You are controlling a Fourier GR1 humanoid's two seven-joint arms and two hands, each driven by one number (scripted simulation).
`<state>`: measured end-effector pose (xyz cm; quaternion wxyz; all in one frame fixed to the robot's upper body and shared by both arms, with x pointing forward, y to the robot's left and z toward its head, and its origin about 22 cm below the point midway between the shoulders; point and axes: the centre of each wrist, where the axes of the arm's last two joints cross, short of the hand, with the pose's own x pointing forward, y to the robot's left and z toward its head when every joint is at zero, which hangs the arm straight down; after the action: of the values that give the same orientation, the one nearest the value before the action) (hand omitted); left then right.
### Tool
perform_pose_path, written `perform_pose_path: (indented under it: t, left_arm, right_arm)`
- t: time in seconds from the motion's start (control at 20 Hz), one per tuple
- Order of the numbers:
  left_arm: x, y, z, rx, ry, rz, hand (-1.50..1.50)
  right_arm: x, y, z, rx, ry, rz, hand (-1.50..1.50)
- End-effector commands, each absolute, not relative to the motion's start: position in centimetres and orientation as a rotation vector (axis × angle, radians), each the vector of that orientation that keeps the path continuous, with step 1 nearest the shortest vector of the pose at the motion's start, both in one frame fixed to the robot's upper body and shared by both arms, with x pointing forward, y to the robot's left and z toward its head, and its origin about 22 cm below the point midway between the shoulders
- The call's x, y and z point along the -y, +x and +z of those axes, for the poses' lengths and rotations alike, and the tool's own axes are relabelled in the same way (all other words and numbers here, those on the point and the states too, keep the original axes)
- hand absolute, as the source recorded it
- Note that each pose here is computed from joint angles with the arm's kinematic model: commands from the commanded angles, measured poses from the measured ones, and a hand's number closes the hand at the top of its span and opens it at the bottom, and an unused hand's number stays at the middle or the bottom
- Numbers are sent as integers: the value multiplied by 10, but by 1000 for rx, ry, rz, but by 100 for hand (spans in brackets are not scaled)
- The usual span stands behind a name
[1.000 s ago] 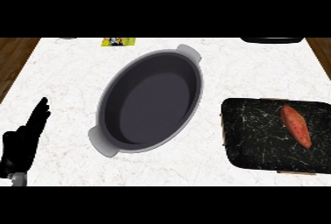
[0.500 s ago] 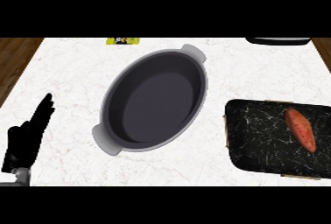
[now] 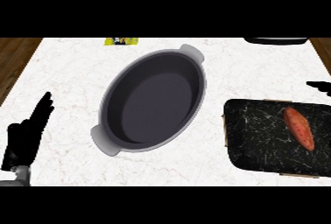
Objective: Pick the sweet potato from the tray and place it in the pot
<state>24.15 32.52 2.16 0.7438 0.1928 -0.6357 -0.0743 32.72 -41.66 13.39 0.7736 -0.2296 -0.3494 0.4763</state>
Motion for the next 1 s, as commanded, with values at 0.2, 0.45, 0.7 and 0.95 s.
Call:
perform_pose_path:
  t: [0.2, 0.45, 0.7, 0.95]
  left_arm:
    - [-337, 237, 40, 1398, 426, -155, 0]
    - [-323, 226, 20, 1387, 417, -153, 0]
    - [-346, 239, 16, 1384, 416, -130, 0]
    - [-339, 228, 23, 1377, 436, -173, 0]
  right_arm:
    - [377, 349, 123, 667, -500, 1117, -150]
    - [393, 354, 103, 611, -513, 1148, -150]
    - [383, 355, 84, 571, -503, 1146, -150]
    - [395, 357, 70, 539, -514, 1141, -150]
